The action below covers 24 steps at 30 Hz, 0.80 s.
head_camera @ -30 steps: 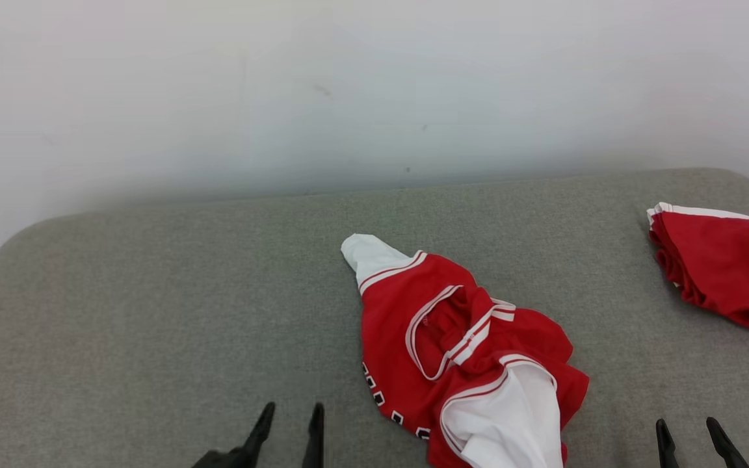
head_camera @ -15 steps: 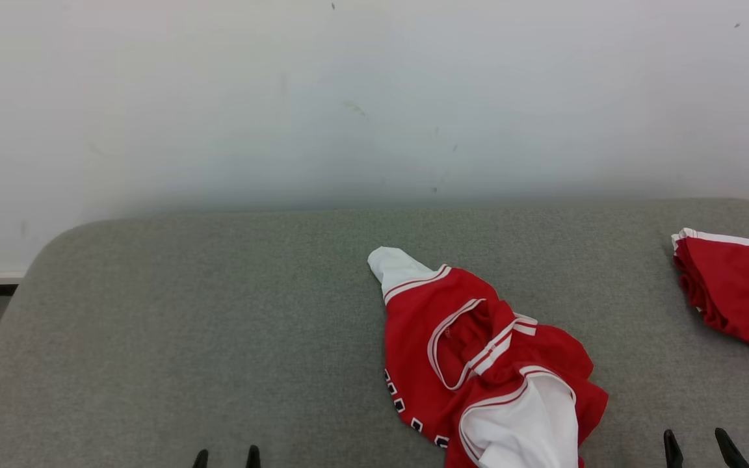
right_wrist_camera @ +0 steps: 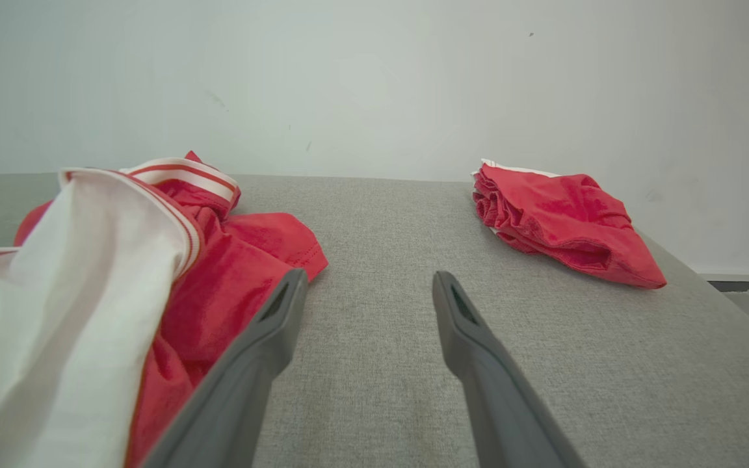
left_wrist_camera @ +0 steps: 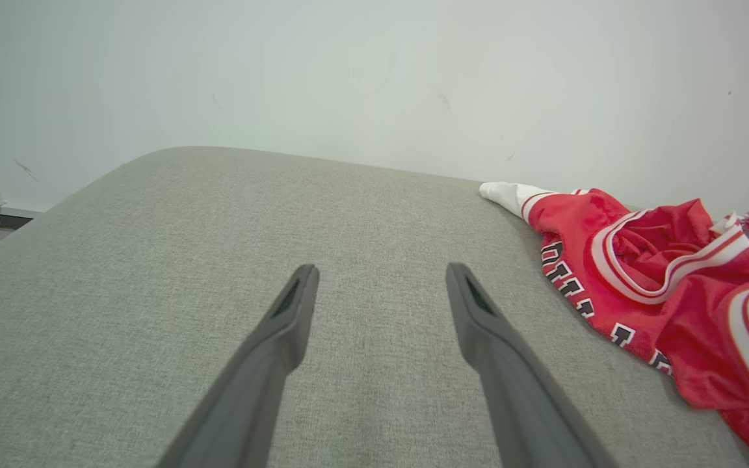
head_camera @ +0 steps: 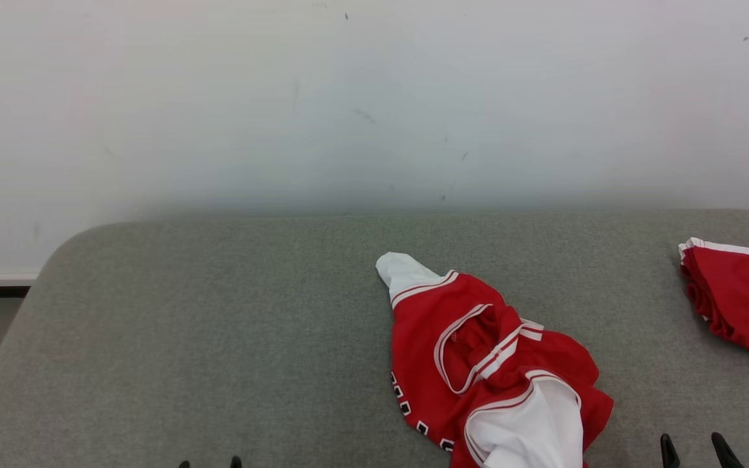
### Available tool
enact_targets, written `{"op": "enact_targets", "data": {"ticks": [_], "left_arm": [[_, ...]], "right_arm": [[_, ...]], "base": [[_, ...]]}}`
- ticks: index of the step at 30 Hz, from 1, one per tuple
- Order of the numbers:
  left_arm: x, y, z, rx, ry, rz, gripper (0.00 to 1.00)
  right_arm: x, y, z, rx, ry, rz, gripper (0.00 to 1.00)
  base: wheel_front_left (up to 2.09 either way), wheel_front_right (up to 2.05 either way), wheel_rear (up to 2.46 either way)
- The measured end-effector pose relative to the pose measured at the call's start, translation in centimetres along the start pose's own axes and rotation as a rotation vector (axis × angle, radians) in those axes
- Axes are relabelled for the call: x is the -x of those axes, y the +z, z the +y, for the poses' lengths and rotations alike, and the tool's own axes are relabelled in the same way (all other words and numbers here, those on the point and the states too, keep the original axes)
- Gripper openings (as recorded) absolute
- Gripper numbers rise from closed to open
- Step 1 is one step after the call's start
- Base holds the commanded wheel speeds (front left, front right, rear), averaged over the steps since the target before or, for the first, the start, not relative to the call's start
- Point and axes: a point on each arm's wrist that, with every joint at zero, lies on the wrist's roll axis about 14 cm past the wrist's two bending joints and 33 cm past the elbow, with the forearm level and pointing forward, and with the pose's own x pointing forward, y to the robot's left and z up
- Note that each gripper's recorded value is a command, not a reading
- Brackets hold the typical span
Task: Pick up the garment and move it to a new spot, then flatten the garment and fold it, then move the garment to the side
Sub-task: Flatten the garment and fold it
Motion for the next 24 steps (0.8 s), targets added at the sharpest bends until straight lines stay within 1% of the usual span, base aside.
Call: {"op": "enact_targets", "data": {"ticks": [20, 24], "left_arm": [[0.0, -0.1, -0.6, 0.010, -0.018, 0.004, 1.00], [-0.4, 0.2, -1.8, 0.017, -0.060, -0.007, 1.00]], "right_arm": [[0.0, -0.2, 0.5, -0.006, 0.011, 0.004, 1.00], [0.1, -0.2, 0.4, -0.006, 0.007, 0.006, 1.00]], "base": [[0.00, 0.00, 0.00], [0.00, 0.00, 0.00]]}}
